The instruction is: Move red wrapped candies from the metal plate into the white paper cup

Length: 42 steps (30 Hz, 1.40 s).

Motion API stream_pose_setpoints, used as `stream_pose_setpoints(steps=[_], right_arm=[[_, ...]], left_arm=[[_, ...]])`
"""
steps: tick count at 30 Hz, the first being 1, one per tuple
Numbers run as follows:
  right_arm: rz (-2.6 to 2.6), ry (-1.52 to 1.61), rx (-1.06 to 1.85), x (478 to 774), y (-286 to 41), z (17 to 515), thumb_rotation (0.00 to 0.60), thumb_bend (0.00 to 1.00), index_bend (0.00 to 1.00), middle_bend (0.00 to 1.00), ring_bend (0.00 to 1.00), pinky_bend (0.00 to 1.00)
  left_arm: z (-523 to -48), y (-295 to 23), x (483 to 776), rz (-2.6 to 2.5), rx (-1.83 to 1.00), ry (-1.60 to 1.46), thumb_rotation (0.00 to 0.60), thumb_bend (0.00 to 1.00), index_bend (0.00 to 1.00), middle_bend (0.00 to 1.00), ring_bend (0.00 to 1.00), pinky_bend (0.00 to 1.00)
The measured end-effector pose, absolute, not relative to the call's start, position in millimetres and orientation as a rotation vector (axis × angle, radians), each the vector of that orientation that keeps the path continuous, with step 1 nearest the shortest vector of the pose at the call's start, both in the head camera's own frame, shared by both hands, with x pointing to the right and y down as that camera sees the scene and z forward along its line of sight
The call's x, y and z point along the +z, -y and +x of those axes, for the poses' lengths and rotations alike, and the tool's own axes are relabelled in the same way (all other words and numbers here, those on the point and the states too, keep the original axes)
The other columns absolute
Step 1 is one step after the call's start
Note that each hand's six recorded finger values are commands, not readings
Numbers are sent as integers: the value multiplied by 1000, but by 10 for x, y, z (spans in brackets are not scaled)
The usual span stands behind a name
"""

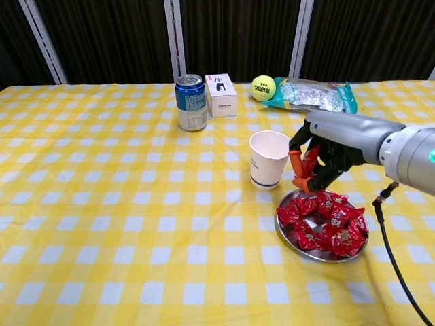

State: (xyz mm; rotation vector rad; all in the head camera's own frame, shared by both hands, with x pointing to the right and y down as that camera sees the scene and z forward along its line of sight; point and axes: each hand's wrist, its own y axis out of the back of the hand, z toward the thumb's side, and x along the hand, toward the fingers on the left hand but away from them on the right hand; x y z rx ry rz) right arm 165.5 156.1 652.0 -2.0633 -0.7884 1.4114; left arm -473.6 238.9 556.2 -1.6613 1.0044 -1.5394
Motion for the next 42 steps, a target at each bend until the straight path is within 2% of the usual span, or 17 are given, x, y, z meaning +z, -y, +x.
stream_pose_setpoints(steps=[9,19,26,31,36,42], right_arm=[[-2047,823,1349,6343,-1189,1427,600,456,663,806,856,914],[-2029,818,1376,6493,-928,1269,600,456,663,806,856,914],[-2015,808,1409,6684,-877,1261,600,457,650,806,856,913],[-2034,785,1421,6787,-942,1250,600,457,594,806,856,914],[-2038,790,1407,6769,-944,1232,600,455,537,806,856,914],[-2037,800,1387,6721,-933,1212,600,390,479,806,856,913]], left_arm=[[-4744,-2372,5574,-1667,-1545,-1011,600,1,0,0,0,0],[-4757,-2357,5603,-1684,-1570,-1013,600,1,0,0,0,0],[-4766,-2354,5610,-1693,-1582,-1016,600,1,0,0,0,0],[-4763,-2356,5612,-1698,-1586,-1015,600,1,0,0,0,0],[-4760,-2357,5612,-1698,-1586,-1016,600,1,0,0,0,0],[-4758,-2358,5612,-1699,-1586,-1016,600,1,0,0,0,0]])
